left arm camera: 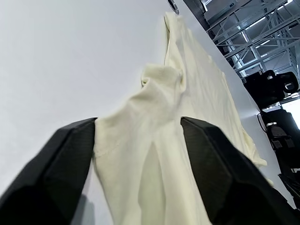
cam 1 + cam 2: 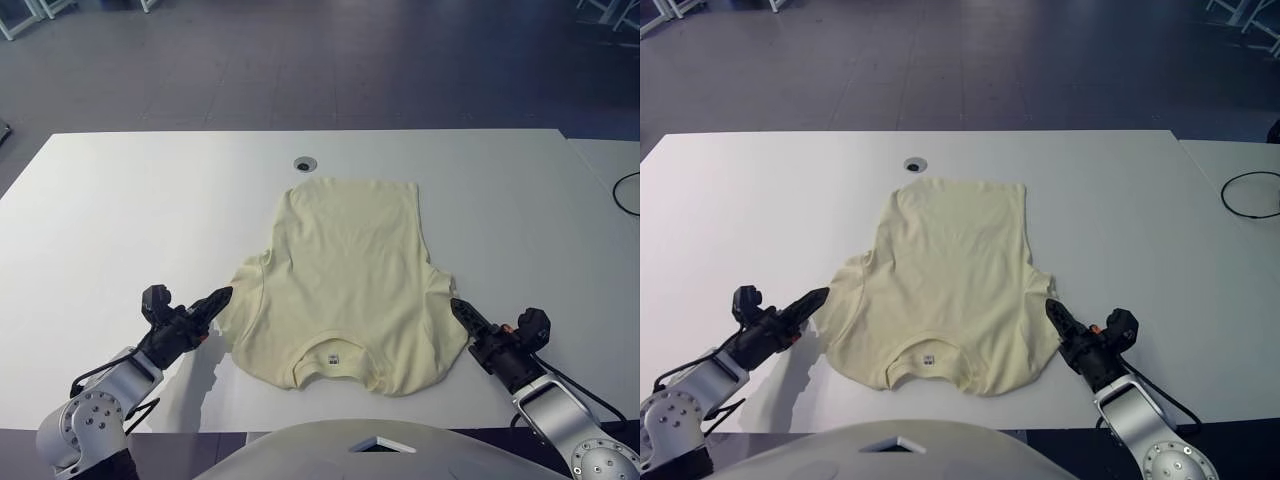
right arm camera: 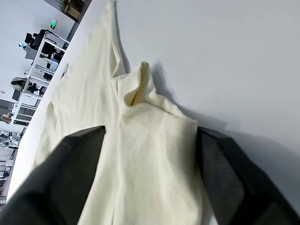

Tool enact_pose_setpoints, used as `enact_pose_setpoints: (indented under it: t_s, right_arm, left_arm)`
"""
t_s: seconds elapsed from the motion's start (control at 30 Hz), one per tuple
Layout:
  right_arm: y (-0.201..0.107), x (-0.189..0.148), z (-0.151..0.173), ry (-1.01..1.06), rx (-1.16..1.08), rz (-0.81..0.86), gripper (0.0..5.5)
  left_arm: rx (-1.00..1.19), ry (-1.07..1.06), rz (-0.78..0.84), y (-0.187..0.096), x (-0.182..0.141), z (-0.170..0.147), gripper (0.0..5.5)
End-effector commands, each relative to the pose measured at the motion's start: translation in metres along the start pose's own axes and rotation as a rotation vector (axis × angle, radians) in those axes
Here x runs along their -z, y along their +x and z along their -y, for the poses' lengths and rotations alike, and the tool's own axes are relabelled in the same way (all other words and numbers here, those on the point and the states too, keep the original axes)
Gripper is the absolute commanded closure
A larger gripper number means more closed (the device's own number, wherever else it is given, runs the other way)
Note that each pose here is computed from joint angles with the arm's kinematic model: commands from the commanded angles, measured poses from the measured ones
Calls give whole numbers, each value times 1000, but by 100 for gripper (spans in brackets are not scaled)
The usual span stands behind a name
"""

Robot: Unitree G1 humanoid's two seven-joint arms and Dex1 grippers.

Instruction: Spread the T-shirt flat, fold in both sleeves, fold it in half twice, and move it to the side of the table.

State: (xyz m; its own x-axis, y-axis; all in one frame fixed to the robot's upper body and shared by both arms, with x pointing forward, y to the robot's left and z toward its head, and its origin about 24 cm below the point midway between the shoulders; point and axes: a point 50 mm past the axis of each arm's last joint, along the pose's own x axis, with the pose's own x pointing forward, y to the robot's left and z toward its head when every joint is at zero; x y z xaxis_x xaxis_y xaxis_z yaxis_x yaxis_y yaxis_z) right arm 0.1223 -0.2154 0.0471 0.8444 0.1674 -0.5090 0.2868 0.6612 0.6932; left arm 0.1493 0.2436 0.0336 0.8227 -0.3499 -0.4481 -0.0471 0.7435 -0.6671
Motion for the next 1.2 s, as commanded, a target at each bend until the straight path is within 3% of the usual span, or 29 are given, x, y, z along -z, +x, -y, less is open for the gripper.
enact_pose_setpoints:
  t_s: [0.03,0.5,0.6,0.87,1.2]
  right_arm:
    - [2,-1,3,-16,24,-10,290]
    - [7,-10,-16,-34,-18,43,520]
    - [6,-11,-24,-35,-32,62,548]
    - [6,-11,-54,-63,-99,76,548]
    - [15,2,-81,-137,-162,-14,548]
  left_arm:
    - [-87,-58,-66,-1,17,-12,306]
    - [-19,-48,-22,6,1,12,550]
    - [15,-25,2,7,-7,25,550]
    - [122,58,39,10,-25,66,550]
    - [188,170,-106,17,-6,107,550]
